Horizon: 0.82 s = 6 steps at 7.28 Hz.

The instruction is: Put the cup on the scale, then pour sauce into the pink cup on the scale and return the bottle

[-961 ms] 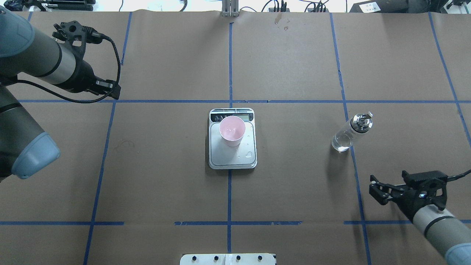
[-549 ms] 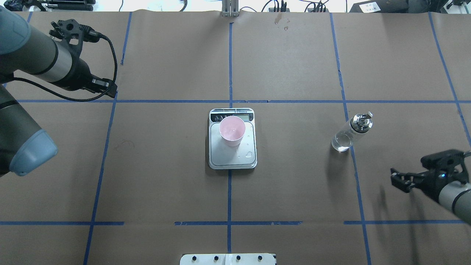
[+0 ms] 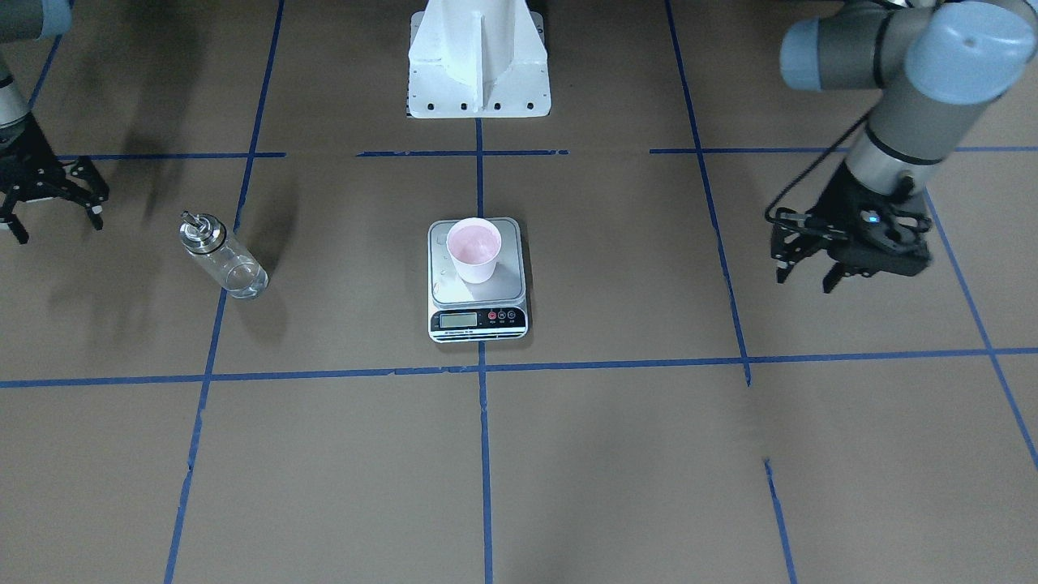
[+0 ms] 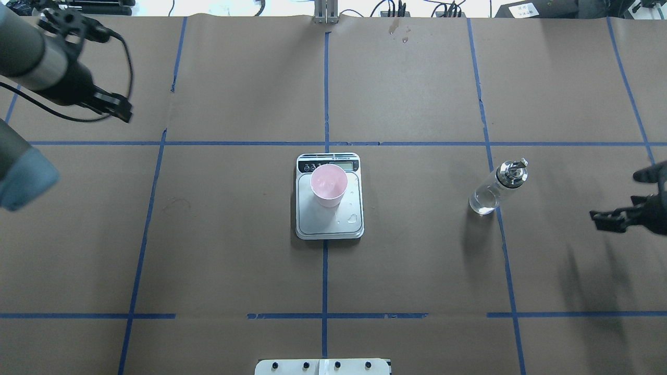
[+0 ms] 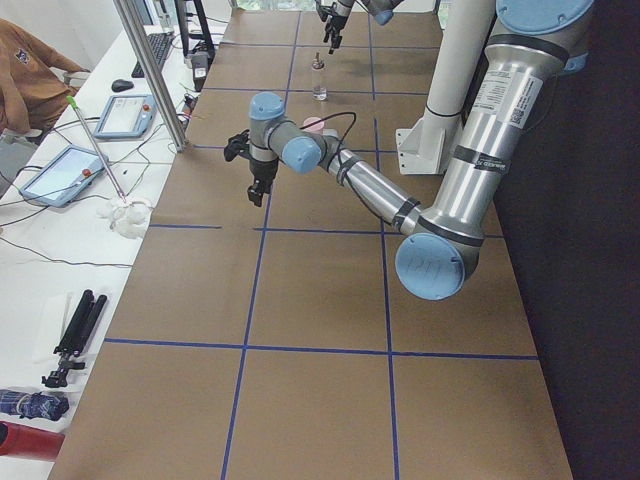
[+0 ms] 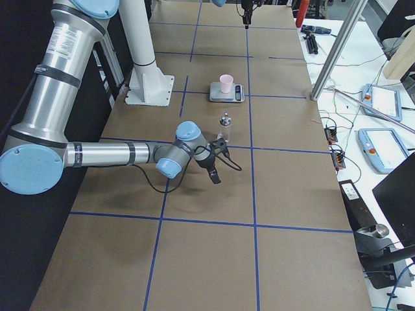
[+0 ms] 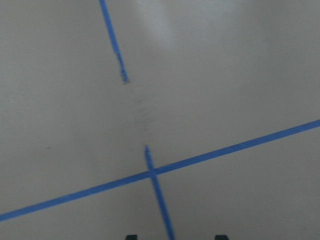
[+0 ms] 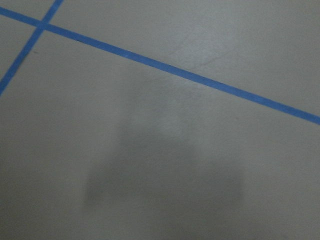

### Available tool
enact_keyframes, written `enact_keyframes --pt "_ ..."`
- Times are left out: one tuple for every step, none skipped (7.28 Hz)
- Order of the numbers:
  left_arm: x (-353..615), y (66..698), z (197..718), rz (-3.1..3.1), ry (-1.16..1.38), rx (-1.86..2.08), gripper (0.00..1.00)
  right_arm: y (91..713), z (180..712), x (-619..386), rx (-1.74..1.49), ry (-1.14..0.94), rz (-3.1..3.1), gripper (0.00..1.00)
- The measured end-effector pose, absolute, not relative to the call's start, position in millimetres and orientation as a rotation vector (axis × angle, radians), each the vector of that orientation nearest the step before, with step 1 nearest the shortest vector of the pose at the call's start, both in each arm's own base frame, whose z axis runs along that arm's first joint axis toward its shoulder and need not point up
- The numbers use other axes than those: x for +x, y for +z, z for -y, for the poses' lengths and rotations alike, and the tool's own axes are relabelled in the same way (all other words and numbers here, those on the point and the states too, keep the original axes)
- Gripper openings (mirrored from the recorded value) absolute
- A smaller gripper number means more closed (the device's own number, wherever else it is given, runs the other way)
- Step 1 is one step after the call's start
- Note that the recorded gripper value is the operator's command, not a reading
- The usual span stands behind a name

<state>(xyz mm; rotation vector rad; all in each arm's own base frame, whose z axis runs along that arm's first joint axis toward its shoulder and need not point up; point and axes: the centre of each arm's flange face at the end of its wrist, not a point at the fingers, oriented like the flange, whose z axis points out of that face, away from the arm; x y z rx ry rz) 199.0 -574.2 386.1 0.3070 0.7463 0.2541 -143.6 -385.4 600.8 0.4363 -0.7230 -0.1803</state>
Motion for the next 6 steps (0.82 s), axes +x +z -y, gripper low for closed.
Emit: enact_keyframes --pt "156.4 426.5 599.8 -0.740 0.279 0.310 0.61 619.3 414.9 -107.4 0.400 -0.209 0.736 1.00" --pt "111.8 467.9 620.3 -0.744 0.295 0.308 0.61 631.4 439.8 -72.1 0.371 -0.236 0.727 1.00" --pt "69.3 499.2 632.3 -0.746 0.291 0.304 0.61 634.1 461.0 -38.4 0.334 -0.251 0.727 1.00" --pt "35.8 517.1 636.7 -0.746 0.260 0.283 0.65 630.3 478.0 -8.5 0.289 -0.253 0.755 1.00" --pt "9.4 528.7 636.5 -0.739 0.228 0.234 0.66 624.8 487.5 14.7 0.242 -0.243 0.811 1.00" --pt "-13.9 535.0 634.7 -0.731 0.214 0.177 0.71 621.9 490.4 28.6 0.205 -0.237 0.861 1.00"
